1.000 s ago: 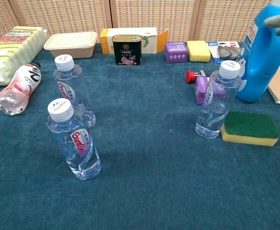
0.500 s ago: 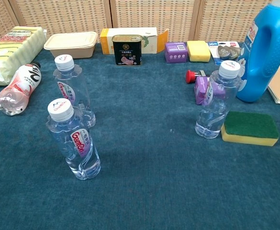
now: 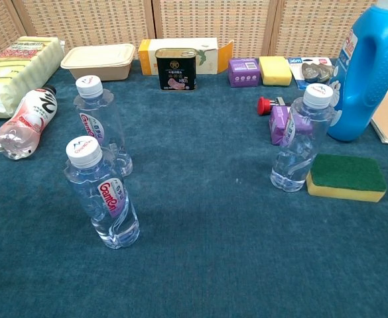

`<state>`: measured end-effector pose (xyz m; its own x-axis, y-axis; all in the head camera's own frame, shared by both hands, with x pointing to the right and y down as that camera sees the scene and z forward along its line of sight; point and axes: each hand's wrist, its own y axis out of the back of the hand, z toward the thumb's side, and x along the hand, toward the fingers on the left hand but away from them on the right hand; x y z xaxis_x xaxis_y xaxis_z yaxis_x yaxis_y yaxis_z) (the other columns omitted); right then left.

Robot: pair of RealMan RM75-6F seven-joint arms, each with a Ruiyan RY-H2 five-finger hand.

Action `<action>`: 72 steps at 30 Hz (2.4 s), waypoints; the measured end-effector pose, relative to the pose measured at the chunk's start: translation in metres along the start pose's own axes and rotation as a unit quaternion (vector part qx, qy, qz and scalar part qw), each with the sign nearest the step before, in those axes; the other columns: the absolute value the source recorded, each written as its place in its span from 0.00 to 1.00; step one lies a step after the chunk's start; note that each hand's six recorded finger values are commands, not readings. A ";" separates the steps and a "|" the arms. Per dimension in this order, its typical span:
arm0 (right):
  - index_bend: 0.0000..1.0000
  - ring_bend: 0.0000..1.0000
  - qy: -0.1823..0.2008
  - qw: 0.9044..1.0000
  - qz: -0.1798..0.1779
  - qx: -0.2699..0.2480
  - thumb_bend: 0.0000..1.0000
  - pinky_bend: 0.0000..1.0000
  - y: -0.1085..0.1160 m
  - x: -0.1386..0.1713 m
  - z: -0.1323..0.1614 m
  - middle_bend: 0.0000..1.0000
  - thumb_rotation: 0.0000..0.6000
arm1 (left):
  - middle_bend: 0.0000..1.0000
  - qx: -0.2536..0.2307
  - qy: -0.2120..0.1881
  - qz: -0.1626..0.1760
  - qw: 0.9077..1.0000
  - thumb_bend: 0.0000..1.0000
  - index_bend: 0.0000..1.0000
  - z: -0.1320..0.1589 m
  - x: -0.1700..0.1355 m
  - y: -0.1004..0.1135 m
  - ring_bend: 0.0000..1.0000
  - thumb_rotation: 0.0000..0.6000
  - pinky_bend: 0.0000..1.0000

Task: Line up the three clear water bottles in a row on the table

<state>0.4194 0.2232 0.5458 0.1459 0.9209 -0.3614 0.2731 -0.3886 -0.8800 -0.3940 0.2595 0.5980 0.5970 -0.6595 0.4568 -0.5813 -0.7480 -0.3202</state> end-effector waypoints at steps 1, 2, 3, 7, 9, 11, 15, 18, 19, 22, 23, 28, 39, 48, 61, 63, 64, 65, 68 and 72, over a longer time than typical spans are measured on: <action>0.04 0.01 -0.002 1.000 -0.004 -0.002 0.00 0.11 0.001 0.000 0.000 0.02 1.00 | 0.00 -0.006 -0.002 -0.003 1.000 0.07 0.00 -0.001 0.004 -0.003 0.00 1.00 0.05; 0.04 0.01 -0.004 1.000 -0.007 -0.004 0.00 0.11 0.002 0.001 0.000 0.02 1.00 | 0.00 -0.010 -0.004 -0.006 1.000 0.07 0.00 -0.002 0.009 -0.006 0.00 1.00 0.05; 0.04 0.01 -0.004 1.000 -0.008 -0.006 0.00 0.11 0.003 0.001 0.000 0.02 1.00 | 0.00 -0.016 -0.007 -0.011 1.000 0.07 0.00 -0.002 0.014 -0.010 0.00 1.00 0.05; 0.04 0.01 -0.006 1.000 -0.010 -0.011 0.00 0.10 0.005 0.002 -0.001 0.02 1.00 | 0.00 -0.027 -0.017 -0.024 0.999 0.07 0.00 -0.002 0.030 -0.022 0.00 1.00 0.05; 0.04 0.01 -0.007 1.000 -0.010 -0.014 0.00 0.08 0.006 0.002 -0.002 0.02 1.00 | 0.00 -0.031 -0.019 -0.031 0.999 0.07 0.00 -0.002 0.037 -0.028 0.00 1.00 0.05; 0.04 0.00 -0.008 1.000 -0.011 -0.016 0.00 0.04 0.007 0.002 -0.003 0.01 1.00 | 0.00 -0.034 -0.019 -0.039 0.998 0.07 0.00 -0.002 0.043 -0.033 0.00 1.00 0.05; 0.04 0.00 -0.025 0.999 -0.025 -0.011 0.00 0.01 0.012 0.003 -0.010 0.00 1.00 | 0.00 -0.046 -0.018 -0.057 0.997 0.07 0.00 -0.001 0.062 -0.049 0.00 1.00 0.05; 0.04 0.00 -0.047 0.998 -0.042 0.014 0.00 0.00 0.015 0.003 -0.014 0.00 1.00 | 0.00 -0.060 -0.020 -0.060 0.996 0.07 0.00 0.000 0.081 -0.061 0.00 1.00 0.05; 0.04 0.00 -0.053 0.997 -0.046 0.023 0.00 0.00 0.016 0.003 -0.015 0.00 1.00 | 0.00 -0.063 -0.020 -0.061 0.996 0.07 0.00 0.001 0.086 -0.063 0.00 1.00 0.05; 0.04 0.00 -0.073 0.995 -0.055 0.044 0.00 0.00 0.016 0.005 -0.018 0.00 1.00 | 0.00 -0.068 -0.022 -0.066 0.995 0.07 0.00 0.002 0.097 -0.069 0.00 1.00 0.05; 0.04 0.00 -0.077 0.995 -0.055 0.044 0.00 0.00 0.016 0.005 -0.018 0.00 1.00 | 0.00 -0.068 -0.023 -0.070 0.995 0.07 0.00 0.003 0.099 -0.072 0.00 1.00 0.05; 0.04 0.00 -0.080 0.995 -0.055 0.032 0.00 0.00 0.018 0.007 -0.018 0.00 1.00 | 0.00 -0.072 -0.026 -0.081 0.994 0.07 0.00 0.008 0.115 -0.085 0.00 1.00 0.05; 0.04 0.00 -0.080 0.995 -0.054 0.020 0.00 0.00 0.022 0.007 -0.019 0.00 1.00 | 0.38 -0.059 -0.019 -0.056 0.996 0.20 0.38 0.015 0.141 -0.100 0.28 1.00 0.42; 0.04 0.00 -0.078 0.995 -0.056 0.008 0.00 0.00 0.024 0.008 -0.020 0.00 1.00 | 0.51 -0.053 -0.002 -0.018 0.998 0.21 0.56 0.022 0.161 -0.109 0.38 1.00 0.45; 0.04 0.00 -0.078 0.995 -0.056 0.006 0.00 0.00 0.026 0.009 -0.020 0.00 1.00 | 0.52 -0.048 -0.031 -0.019 0.998 0.20 0.57 0.048 0.185 -0.105 0.38 1.00 0.45; 0.04 0.00 -0.077 0.995 -0.056 0.006 0.00 0.00 0.026 0.009 -0.020 0.00 1.00 | 0.52 -0.046 -0.040 -0.027 0.998 0.20 0.57 0.055 0.193 -0.103 0.38 1.00 0.45; 0.04 0.00 -0.077 0.995 -0.055 0.006 0.00 0.00 0.026 0.009 -0.020 0.00 1.00 | 0.52 -0.046 -0.043 -0.030 0.998 0.20 0.57 0.058 0.196 -0.103 0.38 1.00 0.45; 0.04 0.00 -0.077 0.996 -0.055 0.006 0.00 0.00 0.025 0.009 -0.020 0.00 1.00 | 0.52 -0.048 -0.047 -0.033 0.997 0.20 0.57 0.062 0.200 -0.102 0.38 1.00 0.45; 0.04 0.00 -0.077 0.996 -0.053 0.007 0.00 0.00 0.025 0.009 -0.019 0.00 1.00 | 0.52 -0.051 -0.058 -0.036 0.996 0.20 0.57 0.075 0.218 -0.096 0.38 1.00 0.45; 0.04 0.00 -0.076 0.996 -0.050 0.006 0.00 0.00 0.023 0.008 -0.019 0.00 1.00 | 0.52 -0.052 -0.063 -0.027 0.996 0.20 0.57 0.089 0.246 -0.087 0.38 1.00 0.45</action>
<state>0.4447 0.2211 0.5279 -0.0278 0.9492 -0.3133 0.2675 -0.2949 -0.9173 -0.1473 0.1561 0.6641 0.6898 -0.6273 0.3615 -0.5967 -0.7753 -0.2070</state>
